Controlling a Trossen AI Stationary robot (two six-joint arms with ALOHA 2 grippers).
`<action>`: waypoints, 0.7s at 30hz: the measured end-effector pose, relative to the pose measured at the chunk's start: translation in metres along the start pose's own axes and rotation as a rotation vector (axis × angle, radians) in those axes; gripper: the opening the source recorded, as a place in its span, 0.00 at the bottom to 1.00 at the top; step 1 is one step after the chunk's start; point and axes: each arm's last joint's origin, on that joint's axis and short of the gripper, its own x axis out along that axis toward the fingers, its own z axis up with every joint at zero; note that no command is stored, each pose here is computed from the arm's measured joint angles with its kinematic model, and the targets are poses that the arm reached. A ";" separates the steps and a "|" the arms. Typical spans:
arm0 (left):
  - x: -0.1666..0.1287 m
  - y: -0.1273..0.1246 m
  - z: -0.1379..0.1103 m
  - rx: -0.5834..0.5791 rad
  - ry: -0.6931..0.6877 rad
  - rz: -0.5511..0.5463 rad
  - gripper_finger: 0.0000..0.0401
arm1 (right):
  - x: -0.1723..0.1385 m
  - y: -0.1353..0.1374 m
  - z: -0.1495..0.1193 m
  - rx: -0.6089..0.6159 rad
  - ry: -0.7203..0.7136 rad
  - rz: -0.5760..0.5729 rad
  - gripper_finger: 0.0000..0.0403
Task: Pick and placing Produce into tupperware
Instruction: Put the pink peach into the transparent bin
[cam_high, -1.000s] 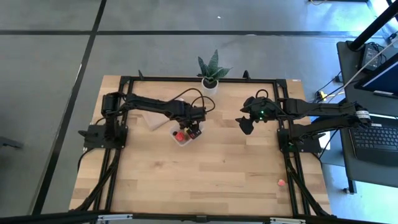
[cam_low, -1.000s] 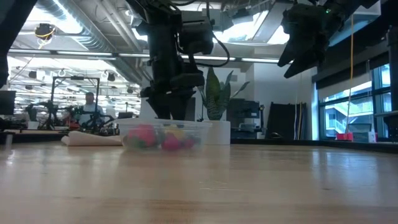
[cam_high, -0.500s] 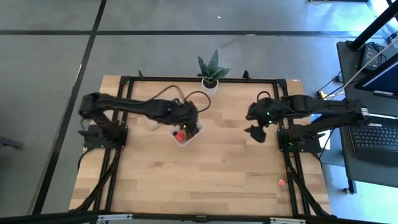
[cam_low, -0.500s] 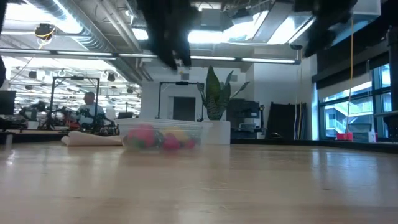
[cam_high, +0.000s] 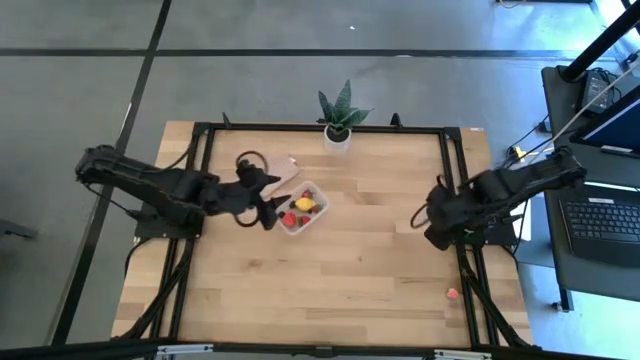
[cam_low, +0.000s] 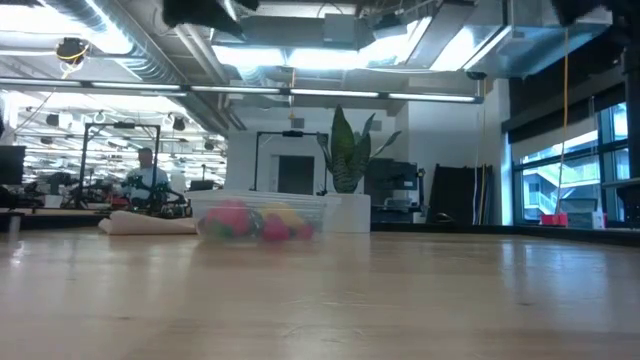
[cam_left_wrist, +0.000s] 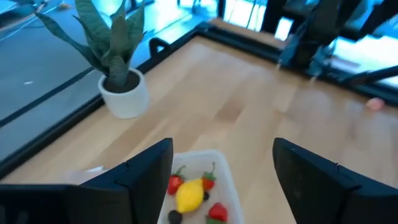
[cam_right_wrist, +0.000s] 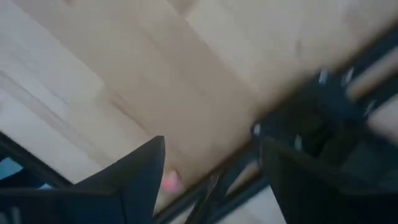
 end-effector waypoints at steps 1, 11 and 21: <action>-0.002 0.003 -0.006 -0.014 -0.018 -0.017 0.67 | 0.006 0.003 -0.004 0.031 0.033 -0.012 0.66; -0.009 0.023 -0.061 -0.105 -0.060 -0.111 0.66 | 0.083 0.043 -0.040 0.086 0.213 0.052 0.65; -0.010 0.024 -0.069 -0.106 -0.043 -0.126 0.66 | 0.113 0.047 -0.093 0.068 0.193 0.059 0.65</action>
